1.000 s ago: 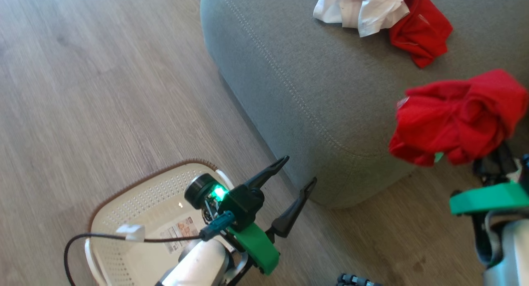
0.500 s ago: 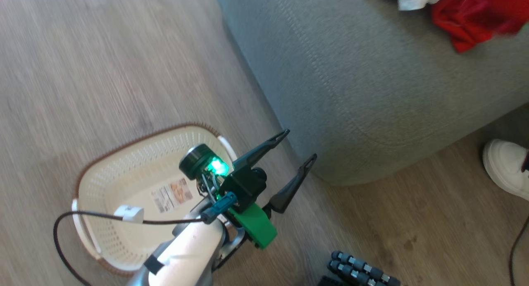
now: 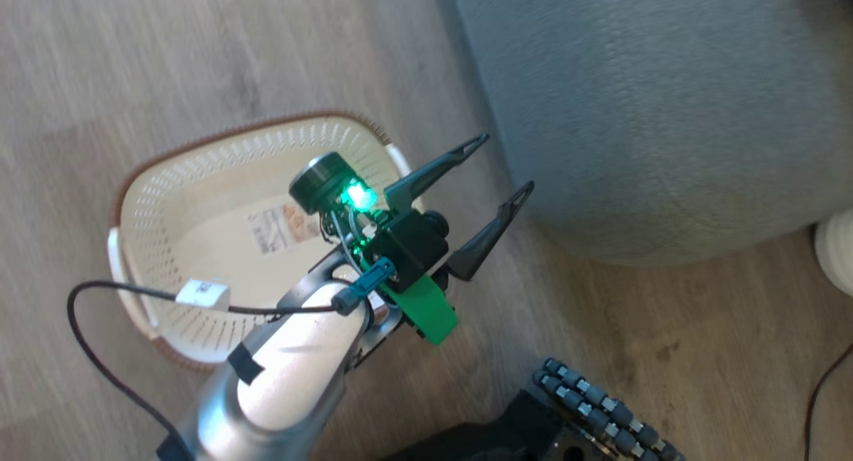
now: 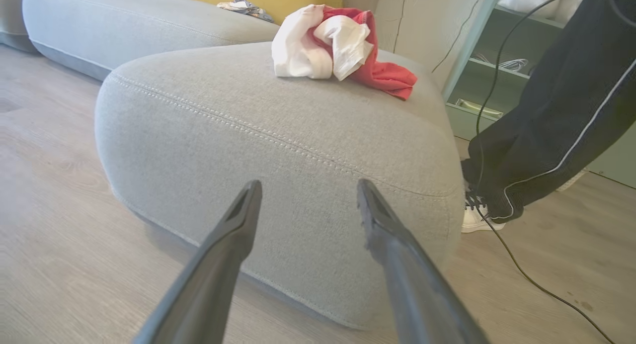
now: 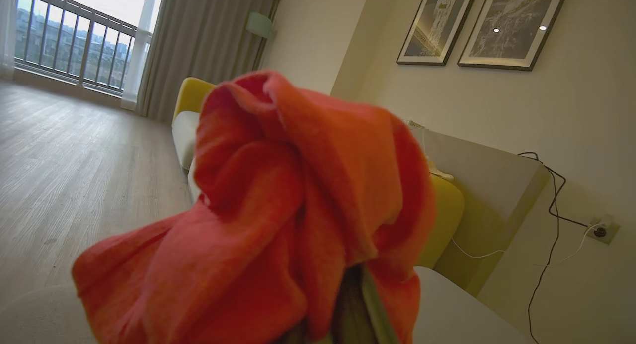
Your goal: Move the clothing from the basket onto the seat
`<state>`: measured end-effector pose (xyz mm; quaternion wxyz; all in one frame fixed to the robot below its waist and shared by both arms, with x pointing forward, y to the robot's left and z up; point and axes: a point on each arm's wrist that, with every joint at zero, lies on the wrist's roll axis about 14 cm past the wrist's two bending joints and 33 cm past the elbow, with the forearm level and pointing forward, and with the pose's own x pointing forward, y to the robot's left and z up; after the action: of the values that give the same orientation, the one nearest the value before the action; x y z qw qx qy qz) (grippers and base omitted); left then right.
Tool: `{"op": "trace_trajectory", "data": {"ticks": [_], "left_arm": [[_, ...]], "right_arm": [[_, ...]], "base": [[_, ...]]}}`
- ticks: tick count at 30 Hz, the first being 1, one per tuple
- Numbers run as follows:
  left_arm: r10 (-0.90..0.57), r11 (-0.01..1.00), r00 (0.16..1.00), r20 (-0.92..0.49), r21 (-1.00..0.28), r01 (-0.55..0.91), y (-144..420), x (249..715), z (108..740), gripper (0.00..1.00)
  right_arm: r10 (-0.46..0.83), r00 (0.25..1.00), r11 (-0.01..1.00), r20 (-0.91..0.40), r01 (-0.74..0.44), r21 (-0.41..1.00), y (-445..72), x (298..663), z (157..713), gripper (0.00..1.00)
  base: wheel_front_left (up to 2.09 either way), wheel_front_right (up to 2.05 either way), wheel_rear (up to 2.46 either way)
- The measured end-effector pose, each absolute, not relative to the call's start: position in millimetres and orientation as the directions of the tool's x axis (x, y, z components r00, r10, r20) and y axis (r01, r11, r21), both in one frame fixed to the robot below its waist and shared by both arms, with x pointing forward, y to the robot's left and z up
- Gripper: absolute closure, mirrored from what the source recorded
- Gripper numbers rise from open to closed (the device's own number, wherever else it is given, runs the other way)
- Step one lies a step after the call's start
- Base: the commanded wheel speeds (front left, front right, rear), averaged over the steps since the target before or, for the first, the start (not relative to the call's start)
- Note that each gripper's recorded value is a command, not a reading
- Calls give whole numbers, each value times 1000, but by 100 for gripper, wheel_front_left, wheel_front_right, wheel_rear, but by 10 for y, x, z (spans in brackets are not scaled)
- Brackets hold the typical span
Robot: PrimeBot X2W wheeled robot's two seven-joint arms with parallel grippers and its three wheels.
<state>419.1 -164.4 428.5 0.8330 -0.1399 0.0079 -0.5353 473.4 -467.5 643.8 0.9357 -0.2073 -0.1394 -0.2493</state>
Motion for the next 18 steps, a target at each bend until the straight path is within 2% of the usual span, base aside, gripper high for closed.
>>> {"op": "trace_trajectory", "data": {"ticks": [9, 12, 18], "left_arm": [[-868, 460, 493, 61, -275, 844, -1388, 4329, 3910, 0], [-859, 480, 510, 41, -280, 831, -1316, 4348, 3840, 0], [-847, 500, 530, 34, -285, 818, -1262, 4411, 3794, 0]], "right_arm": [[-477, 862, 817, 169, 506, -275, -4805, 5243, 5509, 100], [-497, 866, 819, 61, 491, -298, -4836, 5275, 5104, 100], [-544, 828, 820, -136, 491, -292, -4871, 5147, 4365, 100]], "base": [[0, 0, 0], [0, 0, 0], [0, 0, 0]]}}
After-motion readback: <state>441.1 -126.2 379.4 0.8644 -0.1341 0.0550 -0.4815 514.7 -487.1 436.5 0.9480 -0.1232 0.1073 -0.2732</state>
